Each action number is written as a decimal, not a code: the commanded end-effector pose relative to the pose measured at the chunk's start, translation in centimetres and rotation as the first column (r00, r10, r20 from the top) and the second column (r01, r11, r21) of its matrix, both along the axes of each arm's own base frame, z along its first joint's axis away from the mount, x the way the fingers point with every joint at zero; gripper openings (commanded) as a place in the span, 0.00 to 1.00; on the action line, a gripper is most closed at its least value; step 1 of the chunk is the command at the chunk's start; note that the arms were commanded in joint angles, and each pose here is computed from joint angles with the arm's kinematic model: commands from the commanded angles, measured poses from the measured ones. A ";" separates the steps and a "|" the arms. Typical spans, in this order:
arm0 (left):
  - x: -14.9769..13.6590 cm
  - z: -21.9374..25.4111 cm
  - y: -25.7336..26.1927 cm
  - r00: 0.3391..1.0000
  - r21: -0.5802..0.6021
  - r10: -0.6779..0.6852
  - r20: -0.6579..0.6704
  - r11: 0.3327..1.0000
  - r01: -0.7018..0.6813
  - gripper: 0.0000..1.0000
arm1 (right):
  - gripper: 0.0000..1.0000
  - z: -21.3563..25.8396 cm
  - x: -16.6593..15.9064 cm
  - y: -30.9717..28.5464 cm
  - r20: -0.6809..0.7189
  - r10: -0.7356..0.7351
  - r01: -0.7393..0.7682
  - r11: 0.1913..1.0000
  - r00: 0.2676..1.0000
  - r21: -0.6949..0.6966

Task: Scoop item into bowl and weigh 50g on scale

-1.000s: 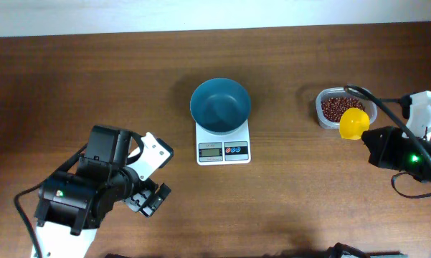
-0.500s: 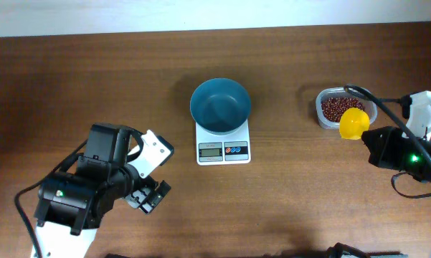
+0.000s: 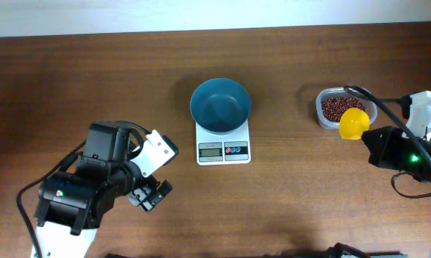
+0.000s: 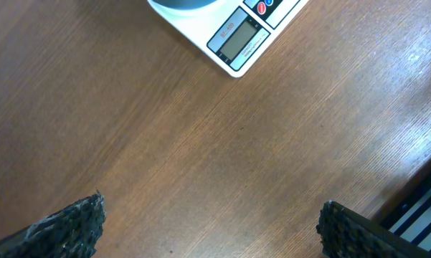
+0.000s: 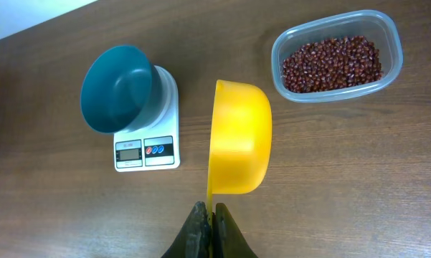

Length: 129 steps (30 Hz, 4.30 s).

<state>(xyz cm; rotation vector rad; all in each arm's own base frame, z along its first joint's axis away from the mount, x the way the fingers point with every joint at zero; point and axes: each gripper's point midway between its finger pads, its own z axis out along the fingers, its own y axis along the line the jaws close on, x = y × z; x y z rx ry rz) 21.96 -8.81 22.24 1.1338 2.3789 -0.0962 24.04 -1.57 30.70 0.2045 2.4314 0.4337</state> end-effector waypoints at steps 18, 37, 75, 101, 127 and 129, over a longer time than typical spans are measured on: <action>-0.2 0.7 -0.9 0.982 -0.180 -0.189 0.000 0.966 0.185 0.99 | 0.04 0.2 -0.1 -0.1 0.000 -0.009 0.009 1.000 1.000 -0.001; 0.0 0.8 -1.0 0.989 -0.199 -0.149 -0.012 0.969 0.143 0.99 | 0.04 0.0 -0.3 0.0 -0.010 -0.009 0.009 1.000 1.000 0.003; 0.0 0.8 -1.0 0.994 -0.221 -0.102 -0.039 0.971 0.091 0.99 | 0.04 -0.2 0.5 -1.3 -0.003 -0.039 0.039 0.998 0.999 -0.055; 0.0 0.8 -1.0 0.994 -0.221 -0.102 -0.039 0.971 0.091 0.99 | 0.04 -3.9 10.0 -4.9 -0.031 -0.135 0.137 0.987 0.990 0.078; 0.0 0.8 -1.0 0.994 -0.221 -0.102 -0.039 0.971 0.090 0.99 | 0.04 4.2 18.9 -7.1 0.424 -0.153 0.126 0.988 0.893 0.090; 0.0 0.8 -1.0 0.994 -0.221 -0.102 -0.039 0.971 0.090 0.99 | 0.04 2.8 18.7 -6.2 0.372 -0.141 0.113 0.989 0.917 0.097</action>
